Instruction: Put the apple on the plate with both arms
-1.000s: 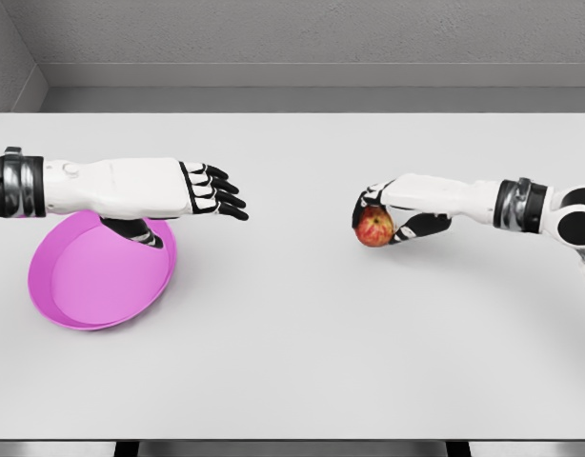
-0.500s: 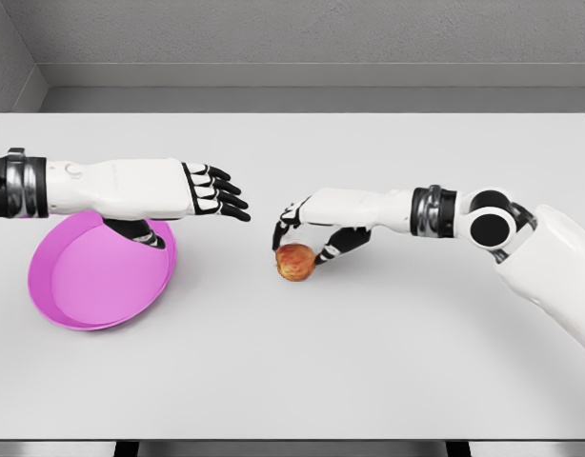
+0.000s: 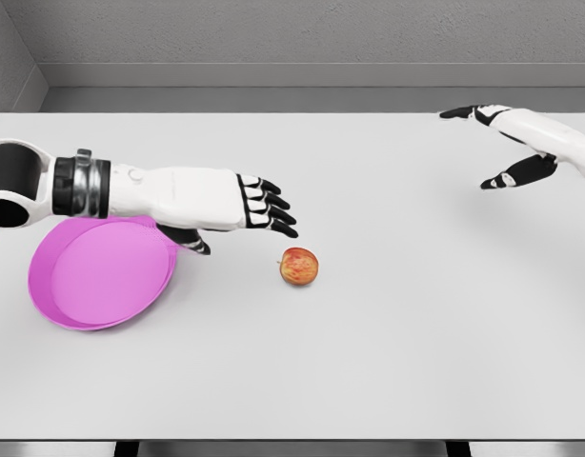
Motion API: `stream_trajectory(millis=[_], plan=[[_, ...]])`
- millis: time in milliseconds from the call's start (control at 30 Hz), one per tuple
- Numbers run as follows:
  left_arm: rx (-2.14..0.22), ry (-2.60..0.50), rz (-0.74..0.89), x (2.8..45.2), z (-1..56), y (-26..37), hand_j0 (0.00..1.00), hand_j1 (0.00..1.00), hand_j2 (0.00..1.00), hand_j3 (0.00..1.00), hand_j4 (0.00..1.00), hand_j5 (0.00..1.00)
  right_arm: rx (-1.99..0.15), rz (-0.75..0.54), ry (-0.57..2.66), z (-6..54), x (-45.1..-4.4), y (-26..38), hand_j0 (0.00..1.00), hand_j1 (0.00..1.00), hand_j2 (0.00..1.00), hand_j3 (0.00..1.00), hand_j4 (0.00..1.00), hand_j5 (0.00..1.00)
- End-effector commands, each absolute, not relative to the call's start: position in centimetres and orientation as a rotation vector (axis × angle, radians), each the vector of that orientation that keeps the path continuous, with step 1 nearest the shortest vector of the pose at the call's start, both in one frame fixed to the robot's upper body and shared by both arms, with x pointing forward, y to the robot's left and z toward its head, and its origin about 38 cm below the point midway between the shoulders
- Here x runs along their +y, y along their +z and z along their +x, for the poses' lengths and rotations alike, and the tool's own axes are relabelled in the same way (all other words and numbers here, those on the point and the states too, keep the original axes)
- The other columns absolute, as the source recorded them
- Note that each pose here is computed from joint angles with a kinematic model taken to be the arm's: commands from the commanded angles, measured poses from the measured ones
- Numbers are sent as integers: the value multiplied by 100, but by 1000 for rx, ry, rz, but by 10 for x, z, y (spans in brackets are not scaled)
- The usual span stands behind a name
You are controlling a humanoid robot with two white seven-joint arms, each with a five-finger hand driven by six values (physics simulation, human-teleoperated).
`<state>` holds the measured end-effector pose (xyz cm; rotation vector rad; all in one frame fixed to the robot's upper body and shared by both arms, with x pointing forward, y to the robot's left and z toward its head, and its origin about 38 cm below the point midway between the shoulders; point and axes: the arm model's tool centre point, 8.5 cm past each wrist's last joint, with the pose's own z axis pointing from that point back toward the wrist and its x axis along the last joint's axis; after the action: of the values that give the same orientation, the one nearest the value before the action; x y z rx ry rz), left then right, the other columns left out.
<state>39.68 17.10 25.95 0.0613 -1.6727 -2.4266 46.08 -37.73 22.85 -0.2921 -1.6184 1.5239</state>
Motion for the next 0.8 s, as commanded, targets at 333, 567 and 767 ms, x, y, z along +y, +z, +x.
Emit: stream_trajectory(millis=[333, 567, 767], plan=[[-1607, -2655, 91, 102, 399, 240, 100, 100, 100, 100, 100, 100, -1614, -308, 1514, 460, -385, 231, 100, 100, 100, 100, 100, 100], [-1557, -2637, 110, 99, 414, 227, 100, 100, 100, 100, 100, 100, -1602, -288, 1521, 458, -381, 223, 100, 100, 100, 100, 100, 100], [-1516, -2656, 67, 94, 412, 211, 95, 95, 95, 95, 95, 95, -1616, -293, 1532, 457, -379, 228, 100, 100, 100, 100, 100, 100]])
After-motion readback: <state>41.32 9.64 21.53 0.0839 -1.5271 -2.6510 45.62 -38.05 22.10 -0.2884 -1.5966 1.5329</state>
